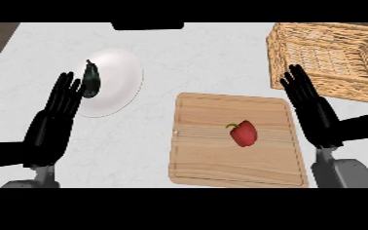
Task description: Pick the bell pepper from the cutting board and place it in the basket
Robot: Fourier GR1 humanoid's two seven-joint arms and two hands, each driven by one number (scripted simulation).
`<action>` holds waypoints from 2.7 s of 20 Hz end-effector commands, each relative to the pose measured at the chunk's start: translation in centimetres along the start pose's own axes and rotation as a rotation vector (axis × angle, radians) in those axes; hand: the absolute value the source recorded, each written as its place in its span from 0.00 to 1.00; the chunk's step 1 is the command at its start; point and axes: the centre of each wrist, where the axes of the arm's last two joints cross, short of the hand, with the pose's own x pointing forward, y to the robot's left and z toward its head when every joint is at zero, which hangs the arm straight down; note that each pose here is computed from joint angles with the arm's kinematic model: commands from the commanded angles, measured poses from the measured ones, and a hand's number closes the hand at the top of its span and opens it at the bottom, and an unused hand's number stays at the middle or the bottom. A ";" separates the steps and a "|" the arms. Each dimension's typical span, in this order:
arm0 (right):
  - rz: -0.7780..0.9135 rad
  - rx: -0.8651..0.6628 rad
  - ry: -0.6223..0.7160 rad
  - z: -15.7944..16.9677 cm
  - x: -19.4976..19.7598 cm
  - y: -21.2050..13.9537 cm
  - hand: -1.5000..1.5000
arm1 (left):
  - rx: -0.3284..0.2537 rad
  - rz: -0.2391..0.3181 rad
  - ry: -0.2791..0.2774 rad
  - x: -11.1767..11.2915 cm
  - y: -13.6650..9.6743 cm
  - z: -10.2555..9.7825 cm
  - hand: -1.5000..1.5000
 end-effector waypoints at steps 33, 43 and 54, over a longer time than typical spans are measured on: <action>1.620 0.989 -0.493 4.0 26.3 13.0 0.00 | 0.113 -0.215 0.695 -6.5 3.2 6.9 0.50; 1.796 1.061 -0.310 3.6 30.0 12.2 0.00 | 0.095 -0.222 0.700 -6.9 2.3 5.4 0.50; 1.683 1.076 -0.295 4.0 25.5 12.5 0.00 | 0.098 -0.203 0.676 -6.2 3.0 4.7 0.50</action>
